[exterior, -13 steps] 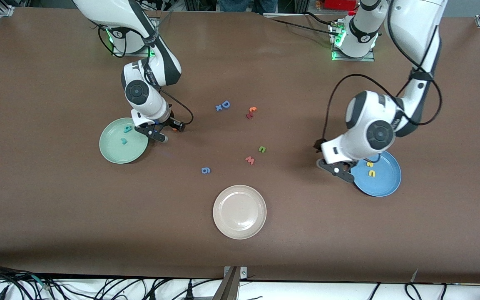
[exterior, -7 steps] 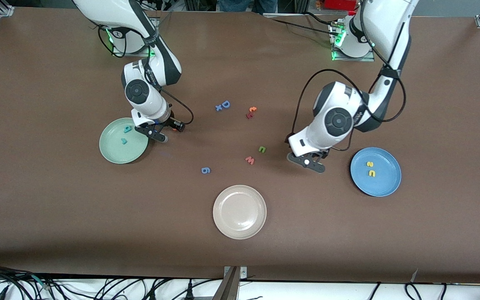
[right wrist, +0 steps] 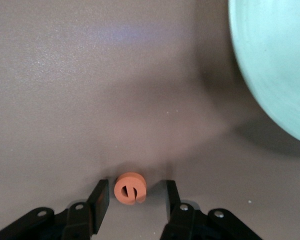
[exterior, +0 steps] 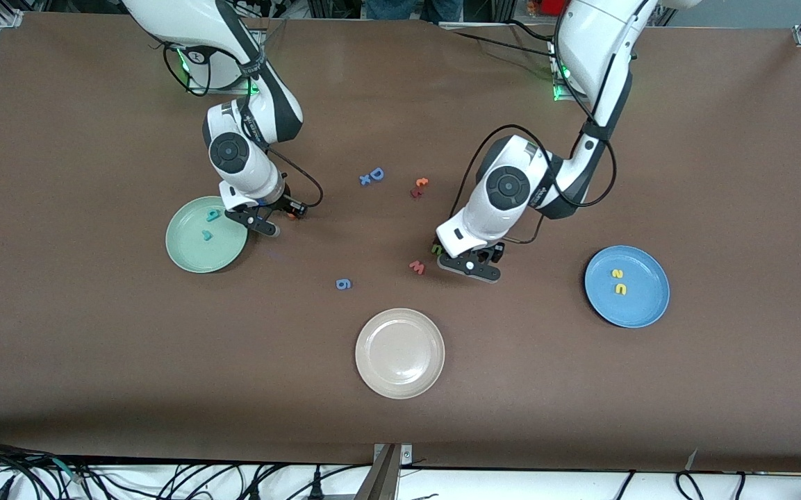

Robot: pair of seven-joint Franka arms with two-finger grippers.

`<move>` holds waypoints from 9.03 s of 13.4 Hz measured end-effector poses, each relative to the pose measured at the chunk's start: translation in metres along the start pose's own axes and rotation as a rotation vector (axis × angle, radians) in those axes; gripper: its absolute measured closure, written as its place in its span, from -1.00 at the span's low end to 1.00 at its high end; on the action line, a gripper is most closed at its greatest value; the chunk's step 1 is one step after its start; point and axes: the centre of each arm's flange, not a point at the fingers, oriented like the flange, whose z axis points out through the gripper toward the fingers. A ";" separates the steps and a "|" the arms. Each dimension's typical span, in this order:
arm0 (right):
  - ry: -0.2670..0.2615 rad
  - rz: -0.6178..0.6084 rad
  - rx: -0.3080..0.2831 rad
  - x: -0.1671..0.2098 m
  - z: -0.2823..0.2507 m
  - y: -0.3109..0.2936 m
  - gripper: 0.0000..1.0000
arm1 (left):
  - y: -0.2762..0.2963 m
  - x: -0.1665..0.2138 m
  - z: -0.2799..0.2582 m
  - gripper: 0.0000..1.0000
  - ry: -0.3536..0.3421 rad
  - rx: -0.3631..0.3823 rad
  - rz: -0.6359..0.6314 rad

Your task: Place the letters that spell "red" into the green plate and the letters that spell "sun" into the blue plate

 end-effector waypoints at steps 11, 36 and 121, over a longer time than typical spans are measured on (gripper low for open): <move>0.017 -0.009 0.014 -0.002 0.002 -0.004 0.44 | 0.036 -0.020 0.052 -0.64 0.007 0.010 0.008; 0.019 -0.262 -0.046 0.109 -0.026 0.108 -0.08 | -0.012 0.001 0.042 0.35 0.001 0.083 0.143; 0.066 -0.398 -0.022 0.149 -0.429 0.213 -1.00 | -0.342 0.004 -0.410 -1.00 0.040 0.107 -0.110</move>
